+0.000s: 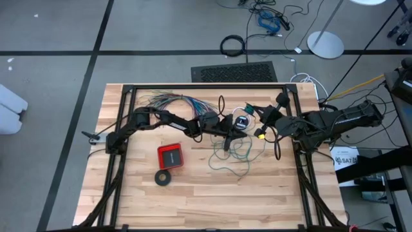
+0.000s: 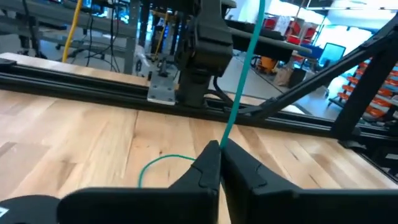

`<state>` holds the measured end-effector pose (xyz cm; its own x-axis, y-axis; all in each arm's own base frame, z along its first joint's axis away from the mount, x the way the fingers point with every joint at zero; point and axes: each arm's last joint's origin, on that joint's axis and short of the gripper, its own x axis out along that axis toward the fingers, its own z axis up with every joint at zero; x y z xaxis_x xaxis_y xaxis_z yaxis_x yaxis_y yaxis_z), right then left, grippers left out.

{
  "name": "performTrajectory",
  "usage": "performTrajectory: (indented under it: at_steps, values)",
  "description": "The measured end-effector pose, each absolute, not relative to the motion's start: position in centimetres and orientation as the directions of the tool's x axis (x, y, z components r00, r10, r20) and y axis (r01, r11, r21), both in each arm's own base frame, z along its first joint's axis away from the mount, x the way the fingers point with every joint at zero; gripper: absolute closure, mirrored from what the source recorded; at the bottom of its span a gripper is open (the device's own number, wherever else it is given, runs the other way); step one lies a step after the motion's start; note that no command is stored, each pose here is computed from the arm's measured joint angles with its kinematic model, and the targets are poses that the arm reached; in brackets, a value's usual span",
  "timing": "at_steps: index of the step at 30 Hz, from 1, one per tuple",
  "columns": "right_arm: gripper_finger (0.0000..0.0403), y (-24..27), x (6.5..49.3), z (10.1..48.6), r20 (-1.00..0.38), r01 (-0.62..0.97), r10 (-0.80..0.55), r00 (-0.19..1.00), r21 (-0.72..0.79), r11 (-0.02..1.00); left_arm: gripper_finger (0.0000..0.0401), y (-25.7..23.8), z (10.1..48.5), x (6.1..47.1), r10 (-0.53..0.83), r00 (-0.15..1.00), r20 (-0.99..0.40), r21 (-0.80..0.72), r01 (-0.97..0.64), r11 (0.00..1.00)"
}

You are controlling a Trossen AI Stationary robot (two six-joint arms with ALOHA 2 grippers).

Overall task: Coil cords
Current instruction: Coil the green wire onto the spool

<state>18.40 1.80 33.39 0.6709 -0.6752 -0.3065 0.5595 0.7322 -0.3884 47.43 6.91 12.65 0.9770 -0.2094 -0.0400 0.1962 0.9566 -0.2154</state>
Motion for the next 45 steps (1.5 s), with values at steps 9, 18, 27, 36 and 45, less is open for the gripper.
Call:
performTrajectory:
  at_steps: [9, 18, 27, 36, 45]
  values:
    - [0.0403, 2.5, 18.5, 33.3, -0.336, 0.5, -0.595, 0.73, -0.332, 0.8, 0.0397, 11.4, 12.6, 46.5, -0.15, 0.988, -0.044, -0.241, 0.135, 0.961]
    - [0.0403, 2.7, 18.0, 32.4, -0.436, 0.449, -0.535, 0.724, -0.291, 0.845, 0.0398, 15.9, 14.5, 44.8, -0.152, 0.988, -0.035, -0.318, 0.133, 0.939]
    - [0.0403, 2.6, 17.6, 31.1, -0.519, 0.445, -0.556, 0.649, -0.334, 0.831, 0.0399, 16.0, 19.0, 43.7, -0.142, 0.985, -0.098, -0.175, 0.124, 0.977]
    - [0.0403, 2.9, 18.3, 29.7, -0.597, 0.406, -0.554, 0.58, -0.378, 0.832, 0.0399, 16.8, 22.0, 42.1, -0.061, 0.987, -0.146, -0.088, 0.049, 0.995]
    - [0.0403, 2.4, 19.7, 28.4, -0.602, 0.423, -0.625, 0.497, -0.461, 0.78, 0.04, 15.9, 22.5, 42.2, -0.079, 0.985, -0.156, -0.098, 0.065, 0.993]
